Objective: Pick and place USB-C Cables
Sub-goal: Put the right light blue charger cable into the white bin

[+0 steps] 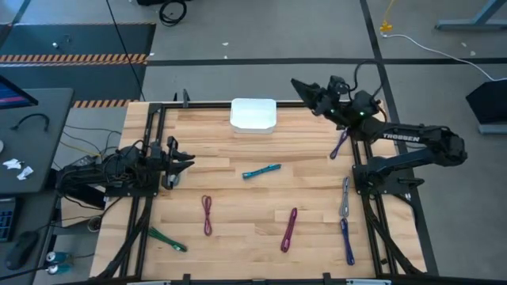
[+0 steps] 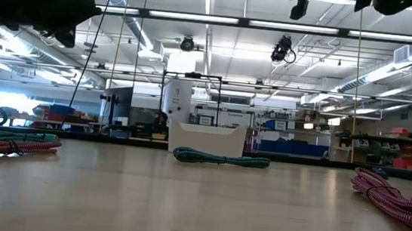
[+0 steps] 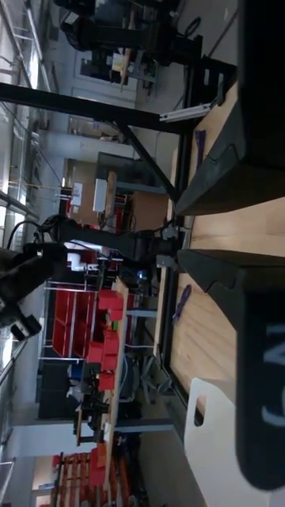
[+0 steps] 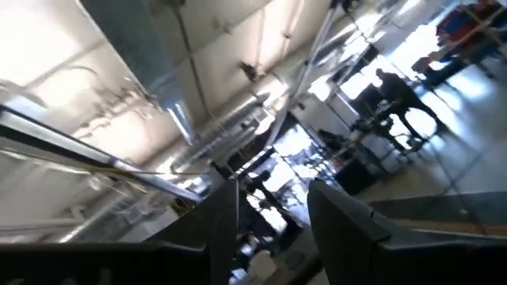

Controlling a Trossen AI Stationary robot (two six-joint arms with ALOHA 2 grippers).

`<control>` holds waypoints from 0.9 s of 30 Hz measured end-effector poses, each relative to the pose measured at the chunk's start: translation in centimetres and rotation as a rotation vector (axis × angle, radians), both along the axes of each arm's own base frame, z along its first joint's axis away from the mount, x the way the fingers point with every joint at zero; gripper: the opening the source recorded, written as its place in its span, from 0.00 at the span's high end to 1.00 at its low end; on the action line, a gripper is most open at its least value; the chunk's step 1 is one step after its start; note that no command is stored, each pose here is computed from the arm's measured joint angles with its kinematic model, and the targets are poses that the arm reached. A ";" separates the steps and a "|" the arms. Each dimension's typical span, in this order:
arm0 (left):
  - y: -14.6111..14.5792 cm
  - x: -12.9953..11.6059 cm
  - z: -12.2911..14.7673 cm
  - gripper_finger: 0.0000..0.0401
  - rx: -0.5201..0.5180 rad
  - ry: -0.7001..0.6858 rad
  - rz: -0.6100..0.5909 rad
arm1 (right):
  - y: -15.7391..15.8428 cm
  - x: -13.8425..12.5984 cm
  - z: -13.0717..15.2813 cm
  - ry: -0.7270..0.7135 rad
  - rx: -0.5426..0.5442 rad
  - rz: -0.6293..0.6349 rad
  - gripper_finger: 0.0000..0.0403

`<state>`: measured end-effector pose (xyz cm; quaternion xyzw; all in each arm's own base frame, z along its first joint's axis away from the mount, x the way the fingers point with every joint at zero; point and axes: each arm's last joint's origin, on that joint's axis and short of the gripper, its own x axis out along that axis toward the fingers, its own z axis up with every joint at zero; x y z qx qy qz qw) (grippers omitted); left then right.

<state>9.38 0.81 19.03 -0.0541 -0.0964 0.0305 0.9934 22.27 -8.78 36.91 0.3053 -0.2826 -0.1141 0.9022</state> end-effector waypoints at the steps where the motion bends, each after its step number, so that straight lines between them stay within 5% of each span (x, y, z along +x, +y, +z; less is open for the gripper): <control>1: 0.0 0.0 0.0 0.79 -0.007 0.000 -0.001 | -0.2 0.1 -0.3 0.024 0.022 -0.002 0.61; 6: 0.0 0.0 0.0 0.80 -0.053 -0.004 -0.010 | -0.8 0.8 -2.7 0.153 0.335 0.069 0.61; 9: 0.0 0.0 0.0 0.79 -0.059 -0.006 -0.012 | -0.9 0.9 -3.6 0.221 0.404 0.065 0.61; 27: 0.0 0.0 0.1 0.78 -0.104 -0.017 -0.021 | -2.6 0.2 -4.1 0.260 0.433 0.015 0.61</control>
